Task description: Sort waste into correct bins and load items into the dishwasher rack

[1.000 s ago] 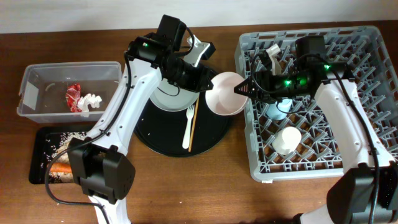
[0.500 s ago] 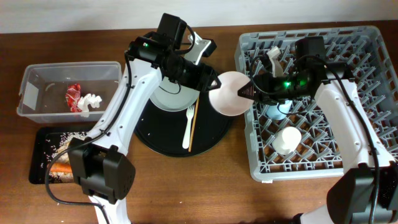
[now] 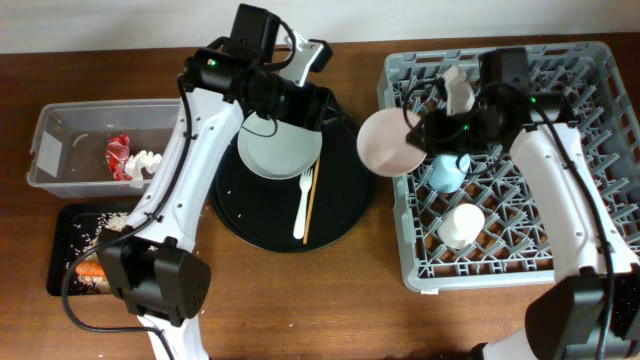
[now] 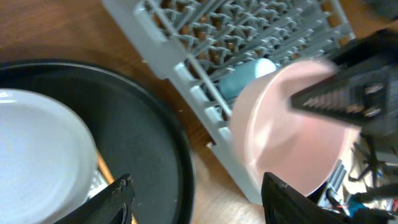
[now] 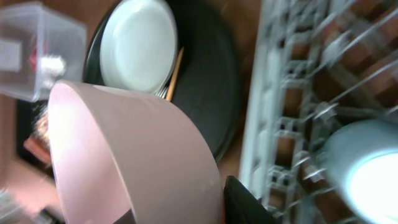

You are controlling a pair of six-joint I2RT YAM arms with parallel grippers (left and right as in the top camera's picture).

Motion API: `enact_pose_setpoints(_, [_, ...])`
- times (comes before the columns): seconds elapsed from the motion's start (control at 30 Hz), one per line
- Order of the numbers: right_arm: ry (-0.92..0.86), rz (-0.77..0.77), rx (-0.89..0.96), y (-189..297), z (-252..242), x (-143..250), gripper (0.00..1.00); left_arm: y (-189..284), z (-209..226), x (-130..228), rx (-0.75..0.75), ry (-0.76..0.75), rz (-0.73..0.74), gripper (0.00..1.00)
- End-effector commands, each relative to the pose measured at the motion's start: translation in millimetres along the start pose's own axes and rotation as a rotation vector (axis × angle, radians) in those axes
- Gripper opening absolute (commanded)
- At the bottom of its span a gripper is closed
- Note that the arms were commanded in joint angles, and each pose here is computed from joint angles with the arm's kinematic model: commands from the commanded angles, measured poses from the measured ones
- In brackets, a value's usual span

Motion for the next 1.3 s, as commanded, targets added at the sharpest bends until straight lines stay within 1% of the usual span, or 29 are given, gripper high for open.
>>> enact_pose_setpoints(0.0, [0.005,-0.166,0.326,52,-25,-47,0.24,21,-6,-7,-0.040,-0.029,-0.047,0.65])
enact_pose_setpoints(0.03, [0.012,-0.228,0.456,76,-35,-61,0.23,21,-5,-7,-0.040,-0.028,-0.045,0.81])
enact_pose_setpoints(0.07, [0.017,-0.279,0.612,99,-49,-71,0.23,21,-5,-6,-0.040,-0.025,-0.042,0.99])
enact_pose_setpoints(0.17, [0.025,-0.364,0.989,147,-84,-85,0.23,21,-5,-6,-0.040,-0.025,-0.042,0.99])
enact_pose_setpoints(0.2, [0.035,-0.350,1.007,148,-86,-83,0.23,21,-5,-6,-0.040,-0.025,-0.042,0.99])
enact_pose_setpoints(0.3, [0.065,-0.221,0.759,113,-64,-62,0.25,21,-5,-6,-0.040,-0.025,-0.042,0.99])
enact_pose_setpoints(0.33, [0.073,-0.172,0.628,98,-50,-53,0.32,21,-5,-6,-0.040,-0.025,-0.042,0.99])
enact_pose_setpoints(0.37, [0.073,-0.144,0.553,91,-41,-47,0.38,21,-5,-6,-0.041,-0.026,-0.042,0.99])
enact_pose_setpoints(0.43, [0.060,-0.081,0.508,86,-36,-33,0.47,21,-2,-6,-0.063,-0.024,-0.041,0.99])
enact_pose_setpoints(0.47, [0.047,-0.030,0.471,82,-31,-21,0.55,17,1,0,-0.072,-0.013,-0.021,0.99])
enact_pose_setpoints(0.5, [0.040,-0.001,0.435,80,-27,-14,0.59,14,4,4,-0.089,-0.006,-0.004,0.99])
enact_pose_setpoints(0.53, [0.020,0.059,0.371,77,-18,0,0.68,5,15,16,-0.163,0.006,0.040,0.99])
enact_pose_setpoints(0.63, [-0.009,0.145,0.364,78,-16,20,0.69,-20,28,45,-0.222,0.054,0.136,0.99])
enact_pose_setpoints(0.7, [-0.024,0.190,0.364,79,-16,31,0.69,-40,49,68,-0.315,0.168,0.175,0.99])
enact_pose_setpoints(0.73, [-0.027,0.198,0.364,79,-16,33,0.69,-47,53,75,-0.315,0.189,0.186,0.96])
enact_pose_setpoints(0.77, [-0.033,0.214,0.363,78,-17,36,0.69,-56,57,83,-0.319,0.216,0.196,0.89])
enact_pose_setpoints(0.8, [-0.039,0.233,0.363,76,-18,41,0.69,-67,61,94,-0.319,0.246,0.208,0.69])
enact_pose_setpoints(0.87, [-0.047,0.257,0.362,72,-20,47,0.69,-88,63,111,-0.314,0.276,0.217,0.68])
enact_pose_setpoints(0.93, [-0.061,0.296,0.361,63,-25,57,0.69,-115,47,128,-0.229,0.238,0.235,0.68])
enact_pose_setpoints(1.0, [-0.070,0.324,0.360,57,-29,64,0.69,-128,37,136,-0.209,0.202,0.241,0.68])
enact_pose_setpoints(1.03, [-0.075,0.339,0.360,53,-31,68,0.69,-135,33,140,-0.216,0.208,0.237,0.67])
enact_pose_setpoints(1.07, [-0.080,0.352,0.359,50,-32,72,0.68,-137,40,143,-0.291,0.263,0.216,0.61])
enact_pose_setpoints(1.1, [-0.080,0.353,0.359,50,-32,72,0.69,-137,46,144,-0.329,0.281,0.205,0.59])
enact_pose_setpoints(1.27, [-0.080,0.352,0.358,50,-32,72,0.69,-140,49,143,-0.332,0.276,0.189,0.60])
Point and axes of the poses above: each gripper's point midway between its finger pads, its own y axis back along the fingers, its own z axis along the line the jaws close on, x = y × z, the point moved 2 cm from there along y, back along the fingers, and after that the axes turned 5 degrees about y, right-handed, at the moved point
